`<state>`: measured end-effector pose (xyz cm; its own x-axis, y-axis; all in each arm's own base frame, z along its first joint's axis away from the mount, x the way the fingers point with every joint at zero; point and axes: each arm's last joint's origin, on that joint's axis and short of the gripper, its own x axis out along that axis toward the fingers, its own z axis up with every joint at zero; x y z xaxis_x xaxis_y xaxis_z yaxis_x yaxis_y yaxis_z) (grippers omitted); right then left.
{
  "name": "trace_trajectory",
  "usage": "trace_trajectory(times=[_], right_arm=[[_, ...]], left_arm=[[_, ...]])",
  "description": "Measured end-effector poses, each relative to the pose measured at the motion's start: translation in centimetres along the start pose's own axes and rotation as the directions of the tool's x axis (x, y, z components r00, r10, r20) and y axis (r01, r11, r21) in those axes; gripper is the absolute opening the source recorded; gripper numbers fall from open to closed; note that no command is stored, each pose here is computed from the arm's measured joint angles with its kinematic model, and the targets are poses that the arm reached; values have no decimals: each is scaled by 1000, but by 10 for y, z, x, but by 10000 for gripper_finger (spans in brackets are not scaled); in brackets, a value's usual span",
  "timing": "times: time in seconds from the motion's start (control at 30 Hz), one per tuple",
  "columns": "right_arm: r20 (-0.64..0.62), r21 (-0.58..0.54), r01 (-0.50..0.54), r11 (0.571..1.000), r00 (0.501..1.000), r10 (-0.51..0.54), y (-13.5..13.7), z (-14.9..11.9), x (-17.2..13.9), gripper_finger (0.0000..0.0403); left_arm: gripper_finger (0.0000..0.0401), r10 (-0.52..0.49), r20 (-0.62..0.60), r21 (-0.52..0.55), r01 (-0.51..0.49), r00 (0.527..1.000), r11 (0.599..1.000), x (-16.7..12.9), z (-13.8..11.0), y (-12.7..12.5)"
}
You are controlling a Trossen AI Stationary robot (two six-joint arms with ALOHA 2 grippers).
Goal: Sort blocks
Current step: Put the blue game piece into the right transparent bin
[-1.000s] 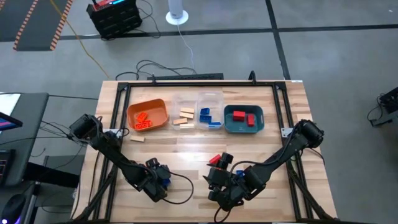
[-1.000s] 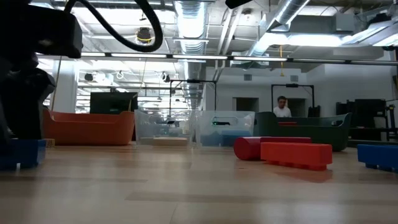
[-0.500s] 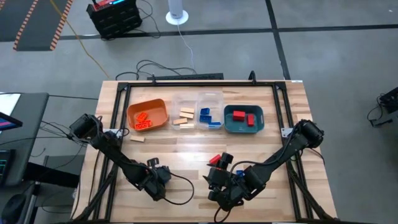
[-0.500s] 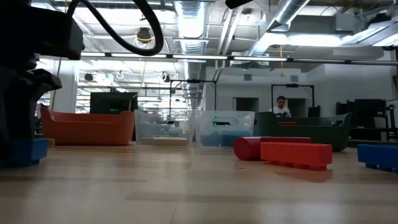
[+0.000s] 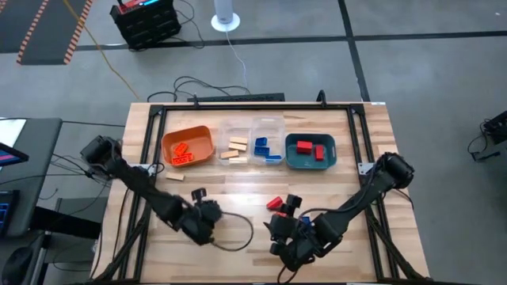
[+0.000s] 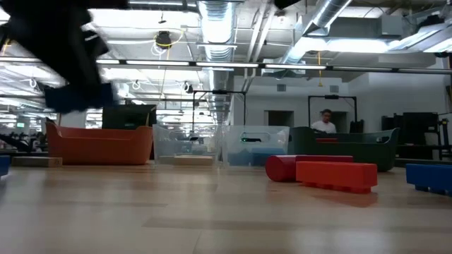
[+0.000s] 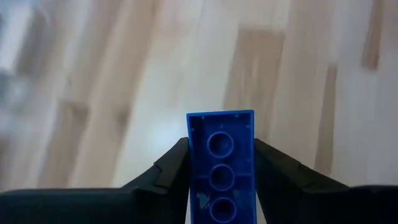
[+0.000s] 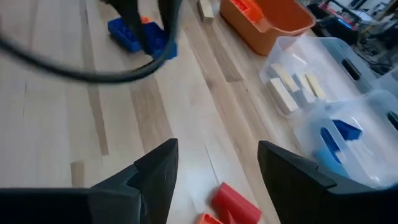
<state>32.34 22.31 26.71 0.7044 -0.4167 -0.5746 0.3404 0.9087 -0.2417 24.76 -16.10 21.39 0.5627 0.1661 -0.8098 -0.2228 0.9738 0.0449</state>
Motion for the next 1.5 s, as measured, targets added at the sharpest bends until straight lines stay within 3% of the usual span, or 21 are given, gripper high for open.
trace_trajectory(times=[0.17,0.4,0.53,0.67,0.8,0.87,1.23,1.5], right_arm=[[32,-4,52,999,998,-51,3,-16,1,254],[205,12,155,988,967,-154,4,-19,30,254],[286,-199,127,972,956,-66,14,-9,31,254],[358,-449,178,876,934,-7,24,-2,19,254],[381,-611,148,778,916,126,33,3,10,254],[381,-636,114,763,906,182,34,5,9,254],[388,-705,148,693,899,202,30,11,16,254],[377,-708,136,693,903,207,22,16,28,254]], left_arm=[[137,-29,198,49,19,980,999,-18,24,9],[137,-45,444,126,-12,895,992,-35,46,3],[138,-163,414,198,86,896,976,-35,48,1],[138,-292,348,230,221,891,948,-34,50,2],[138,-377,302,226,318,876,921,-32,54,6],[138,-414,290,214,364,863,907,-31,56,9],[138,-508,324,129,495,798,859,-28,73,21],[138,-536,325,92,538,780,838,-26,78,25]])
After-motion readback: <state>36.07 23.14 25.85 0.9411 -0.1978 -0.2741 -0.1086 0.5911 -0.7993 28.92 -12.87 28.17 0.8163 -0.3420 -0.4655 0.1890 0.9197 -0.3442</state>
